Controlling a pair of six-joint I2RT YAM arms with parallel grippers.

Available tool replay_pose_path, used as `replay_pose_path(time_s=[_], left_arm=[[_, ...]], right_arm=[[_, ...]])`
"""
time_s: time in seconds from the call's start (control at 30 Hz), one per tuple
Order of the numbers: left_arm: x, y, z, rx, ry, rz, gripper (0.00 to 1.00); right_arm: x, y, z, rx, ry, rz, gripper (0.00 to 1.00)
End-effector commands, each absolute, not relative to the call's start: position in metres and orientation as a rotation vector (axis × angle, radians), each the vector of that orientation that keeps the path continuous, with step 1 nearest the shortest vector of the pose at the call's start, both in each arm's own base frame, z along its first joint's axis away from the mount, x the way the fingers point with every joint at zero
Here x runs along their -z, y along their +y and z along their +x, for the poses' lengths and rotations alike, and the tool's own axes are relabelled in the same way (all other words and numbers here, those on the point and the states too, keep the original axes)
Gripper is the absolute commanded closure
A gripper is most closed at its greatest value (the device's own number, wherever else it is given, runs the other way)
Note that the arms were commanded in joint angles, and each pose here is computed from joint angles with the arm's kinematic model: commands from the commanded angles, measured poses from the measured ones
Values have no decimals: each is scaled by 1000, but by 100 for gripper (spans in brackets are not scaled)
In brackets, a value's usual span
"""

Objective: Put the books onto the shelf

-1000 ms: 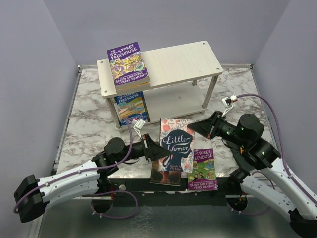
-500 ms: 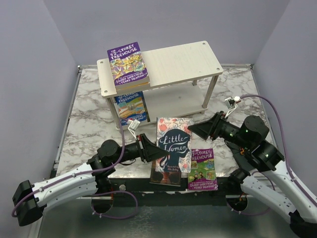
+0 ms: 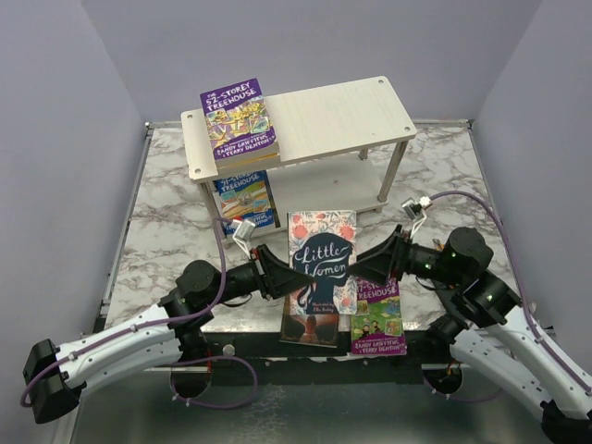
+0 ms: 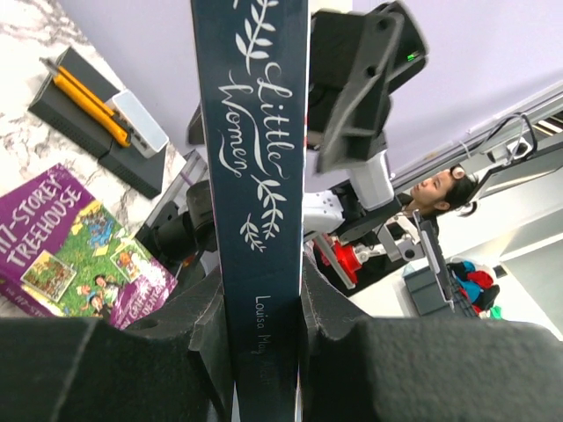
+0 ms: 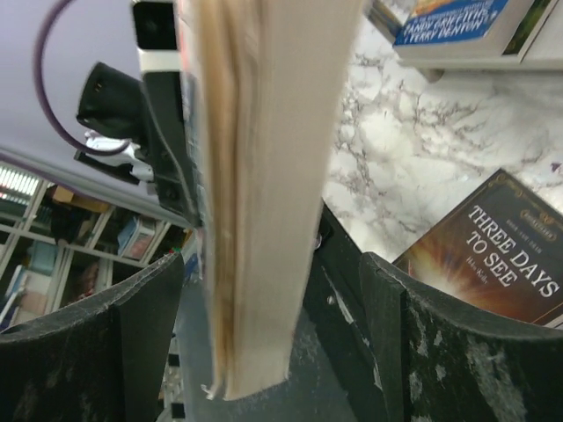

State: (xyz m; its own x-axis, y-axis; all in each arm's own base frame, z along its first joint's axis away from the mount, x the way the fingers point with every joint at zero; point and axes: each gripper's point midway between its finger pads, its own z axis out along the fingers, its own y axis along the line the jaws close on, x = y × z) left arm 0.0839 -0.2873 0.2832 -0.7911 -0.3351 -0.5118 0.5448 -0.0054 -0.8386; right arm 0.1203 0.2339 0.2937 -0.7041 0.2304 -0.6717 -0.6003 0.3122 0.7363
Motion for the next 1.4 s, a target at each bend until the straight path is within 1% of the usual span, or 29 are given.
replay_pose_path(time_s=[0.0, 0.2, 0.3, 0.67, 0.8, 0.93, 1.03, 1.13, 1.2, 1.3, 1.33, 1.37], left_arm=[[-349, -272, 85, 1882, 1414, 212, 100], [-357, -273, 92, 1852, 1398, 194, 100], [-360, -274, 97, 1833, 1393, 180, 100], [-370, -272, 116, 1766, 1366, 93, 100], [-376, -271, 120, 1750, 1352, 75, 100], [-378, -273, 121, 1742, 1354, 81, 100], [-377, -273, 124, 1736, 1359, 67, 100], [-376, -273, 125, 1731, 1358, 60, 100], [-376, -273, 126, 1727, 1361, 59, 100], [-375, -276, 127, 1725, 1373, 62, 100], [-375, -277, 127, 1725, 1379, 61, 96], [-372, -278, 128, 1722, 1393, 57, 90]], right_arm=[[-291, 241, 103, -1603, 1833, -408, 16], [-288, 247, 97, -1677, 1815, -439, 16], [-295, 249, 96, -1699, 1775, -461, 16], [-312, 255, 94, -1739, 1710, -510, 30], [-317, 257, 97, -1732, 1699, -514, 40], [-326, 256, 100, -1712, 1671, -501, 54], [-331, 254, 103, -1694, 1658, -480, 70], [-334, 253, 105, -1679, 1647, -466, 83], [-336, 252, 107, -1666, 1647, -450, 98], [-338, 251, 110, -1651, 1649, -435, 99], [-338, 250, 110, -1645, 1648, -431, 99], [-338, 249, 111, -1636, 1651, -429, 99]])
